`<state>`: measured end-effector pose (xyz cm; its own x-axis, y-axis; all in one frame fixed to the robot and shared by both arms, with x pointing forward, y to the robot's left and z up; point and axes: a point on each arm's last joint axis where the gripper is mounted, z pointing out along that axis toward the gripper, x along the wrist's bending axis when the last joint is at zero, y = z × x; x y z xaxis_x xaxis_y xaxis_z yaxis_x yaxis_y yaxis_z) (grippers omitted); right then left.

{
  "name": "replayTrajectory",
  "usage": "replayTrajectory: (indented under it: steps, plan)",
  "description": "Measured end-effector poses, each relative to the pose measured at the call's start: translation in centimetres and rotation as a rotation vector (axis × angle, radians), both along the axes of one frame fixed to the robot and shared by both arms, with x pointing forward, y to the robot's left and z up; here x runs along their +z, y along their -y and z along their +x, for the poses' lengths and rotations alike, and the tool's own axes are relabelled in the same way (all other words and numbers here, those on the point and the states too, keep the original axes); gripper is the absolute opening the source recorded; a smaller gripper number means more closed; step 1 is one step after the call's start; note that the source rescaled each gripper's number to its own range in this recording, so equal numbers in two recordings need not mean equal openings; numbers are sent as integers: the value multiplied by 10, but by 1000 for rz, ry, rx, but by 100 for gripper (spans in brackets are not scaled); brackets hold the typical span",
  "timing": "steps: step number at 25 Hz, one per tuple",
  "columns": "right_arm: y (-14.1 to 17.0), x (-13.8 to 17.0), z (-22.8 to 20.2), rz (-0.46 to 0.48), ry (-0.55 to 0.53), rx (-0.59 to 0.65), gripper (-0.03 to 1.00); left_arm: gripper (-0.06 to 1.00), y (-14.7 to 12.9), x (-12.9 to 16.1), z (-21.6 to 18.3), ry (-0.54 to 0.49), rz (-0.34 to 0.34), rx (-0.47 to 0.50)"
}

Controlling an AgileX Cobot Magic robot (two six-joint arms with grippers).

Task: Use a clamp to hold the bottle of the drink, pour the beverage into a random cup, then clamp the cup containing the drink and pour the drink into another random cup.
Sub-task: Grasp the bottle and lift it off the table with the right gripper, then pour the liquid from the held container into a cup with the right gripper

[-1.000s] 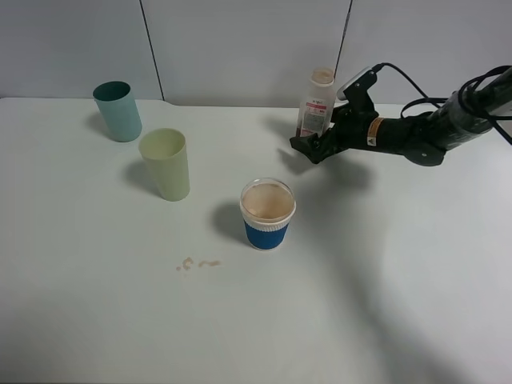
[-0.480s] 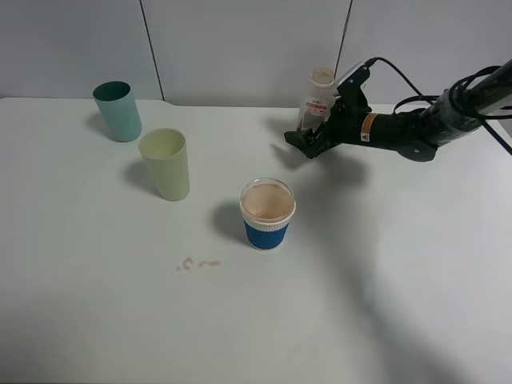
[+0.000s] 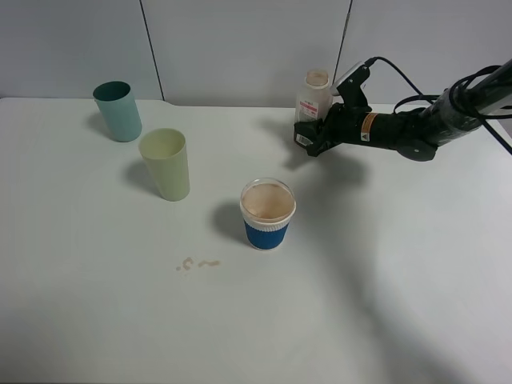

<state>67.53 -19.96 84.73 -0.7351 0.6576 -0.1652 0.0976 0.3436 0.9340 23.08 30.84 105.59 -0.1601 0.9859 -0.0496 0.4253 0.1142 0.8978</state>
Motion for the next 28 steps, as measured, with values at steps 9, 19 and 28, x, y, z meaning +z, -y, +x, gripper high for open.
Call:
replayTrajectory:
  steps: [9, 19, 28]
  plan:
    - [-3, 3, 1, -29, 12, -15, 0, 75, 0, 0, 0, 0, 0, 0]
    - [-34, 40, -4, -109, 31, -3, 0, 75, 0, 0, 0, 0, 0, 0]
    - [-51, 75, -12, -140, -5, -58, 0, 75, 0, 0, 0, 0, 0, 0]
